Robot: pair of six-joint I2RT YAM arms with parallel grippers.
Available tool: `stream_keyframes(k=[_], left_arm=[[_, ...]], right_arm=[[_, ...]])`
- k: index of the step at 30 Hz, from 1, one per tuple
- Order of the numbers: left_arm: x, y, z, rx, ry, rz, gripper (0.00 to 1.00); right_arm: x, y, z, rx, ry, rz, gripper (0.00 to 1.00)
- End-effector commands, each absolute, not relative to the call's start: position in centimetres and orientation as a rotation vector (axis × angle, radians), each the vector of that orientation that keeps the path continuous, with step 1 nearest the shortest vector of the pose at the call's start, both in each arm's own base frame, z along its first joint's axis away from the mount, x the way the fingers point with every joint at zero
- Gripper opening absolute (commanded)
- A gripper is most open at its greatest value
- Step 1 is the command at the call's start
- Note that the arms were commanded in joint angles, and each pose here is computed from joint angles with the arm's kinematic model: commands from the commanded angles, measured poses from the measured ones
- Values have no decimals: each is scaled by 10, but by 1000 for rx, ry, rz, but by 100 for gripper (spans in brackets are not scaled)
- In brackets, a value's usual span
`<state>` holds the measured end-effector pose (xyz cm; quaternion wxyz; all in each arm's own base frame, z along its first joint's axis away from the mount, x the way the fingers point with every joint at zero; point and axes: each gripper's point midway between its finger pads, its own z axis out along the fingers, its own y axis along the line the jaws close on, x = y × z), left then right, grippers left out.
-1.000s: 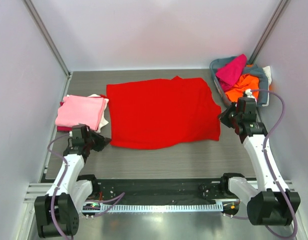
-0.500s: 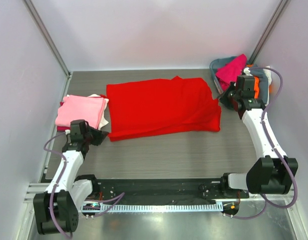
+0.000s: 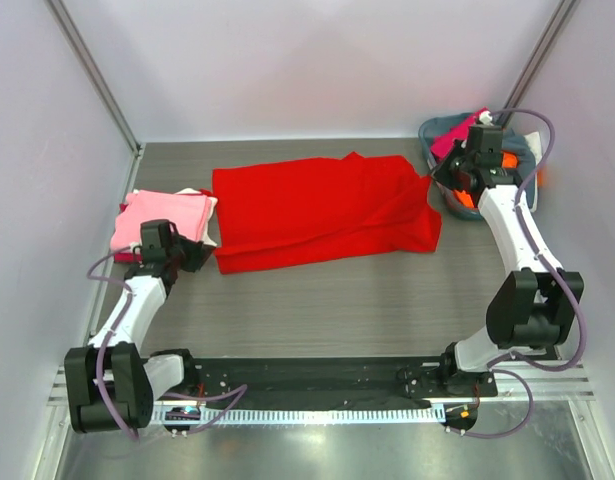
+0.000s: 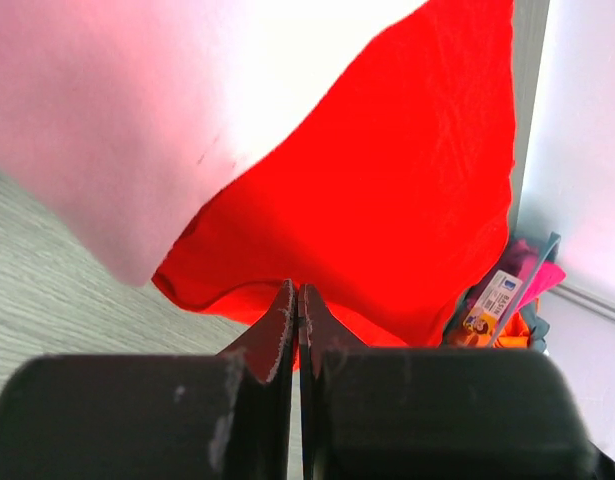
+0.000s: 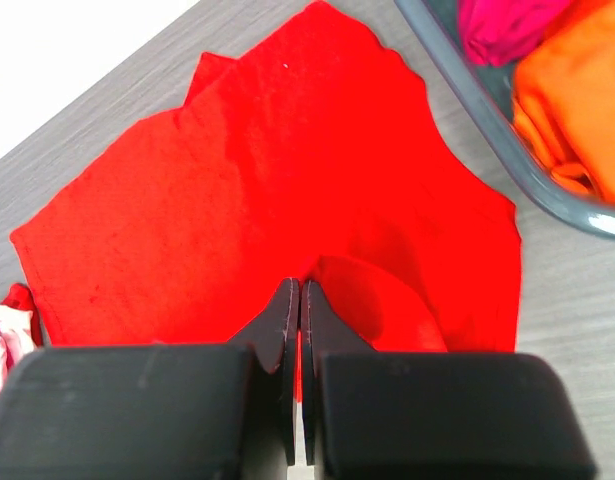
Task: Fold and stack the t-shirts
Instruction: Fold the tshirt
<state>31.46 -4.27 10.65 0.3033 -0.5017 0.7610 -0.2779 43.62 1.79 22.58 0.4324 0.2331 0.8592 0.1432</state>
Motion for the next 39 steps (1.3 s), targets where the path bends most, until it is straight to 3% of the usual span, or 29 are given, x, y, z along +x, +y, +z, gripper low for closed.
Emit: stream_keyframes(k=[1,39], left_arm=[[334,-37,124,-1313,1949,-742,0],[382,-32,109,-1355,1947,-724,0]], right_arm=[[455,28,248,518,2088,401,1],[516,25,227,564,2112,365,1]])
